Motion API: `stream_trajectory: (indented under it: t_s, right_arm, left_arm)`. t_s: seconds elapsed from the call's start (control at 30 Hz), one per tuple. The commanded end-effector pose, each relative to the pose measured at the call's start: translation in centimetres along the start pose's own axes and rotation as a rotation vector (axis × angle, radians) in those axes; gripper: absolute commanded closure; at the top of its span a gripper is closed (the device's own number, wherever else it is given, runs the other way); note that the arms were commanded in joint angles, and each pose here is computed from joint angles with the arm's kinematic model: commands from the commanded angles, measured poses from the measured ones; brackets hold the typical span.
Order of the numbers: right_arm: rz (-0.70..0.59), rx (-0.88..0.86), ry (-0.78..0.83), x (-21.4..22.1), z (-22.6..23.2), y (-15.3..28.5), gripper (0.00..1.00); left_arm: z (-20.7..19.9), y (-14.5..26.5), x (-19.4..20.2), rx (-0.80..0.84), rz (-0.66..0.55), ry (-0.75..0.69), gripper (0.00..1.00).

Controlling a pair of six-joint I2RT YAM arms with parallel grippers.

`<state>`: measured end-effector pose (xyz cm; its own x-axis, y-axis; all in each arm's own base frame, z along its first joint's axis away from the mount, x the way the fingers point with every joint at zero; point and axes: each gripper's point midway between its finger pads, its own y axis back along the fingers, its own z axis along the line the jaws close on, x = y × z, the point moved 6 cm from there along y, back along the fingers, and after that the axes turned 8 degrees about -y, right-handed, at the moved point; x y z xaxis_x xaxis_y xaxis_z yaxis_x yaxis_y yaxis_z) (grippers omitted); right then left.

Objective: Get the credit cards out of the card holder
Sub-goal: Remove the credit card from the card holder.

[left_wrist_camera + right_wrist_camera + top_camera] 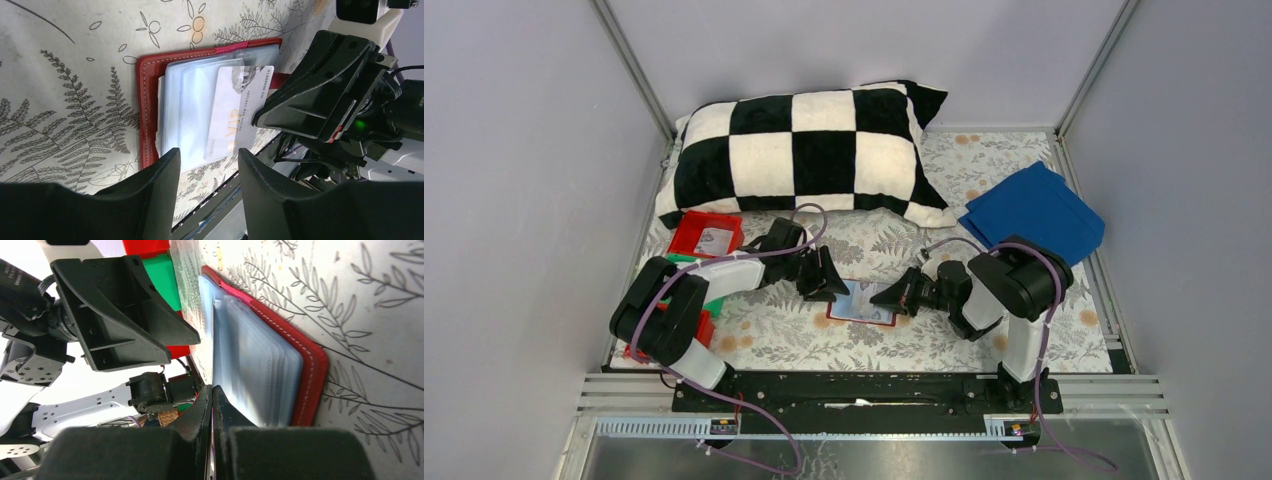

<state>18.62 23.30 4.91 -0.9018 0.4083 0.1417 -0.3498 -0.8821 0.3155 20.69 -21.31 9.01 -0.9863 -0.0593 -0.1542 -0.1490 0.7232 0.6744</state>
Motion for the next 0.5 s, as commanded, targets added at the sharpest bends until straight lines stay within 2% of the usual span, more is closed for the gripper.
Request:
stream_trajectory:
  t_s: [0.0,0.2,0.47]
  right_arm:
    - [0.006,-0.077,0.041,-0.1,1.5,0.5,1.00]
    - [-0.009,0.133,0.092,-0.5,0.2,0.7,1.00]
    - [-0.033,0.350,0.273,-1.4,1.0,2.1,1.00]
  left_arm:
    - [-0.7,-0.1,-0.7,0.046,-0.011,-0.027,0.51]
    - [-0.7,0.2,-1.1,0.009,-0.036,-0.032,0.52]
    - [-1.1,1.1,-2.0,-0.010,-0.067,-0.055,0.52]
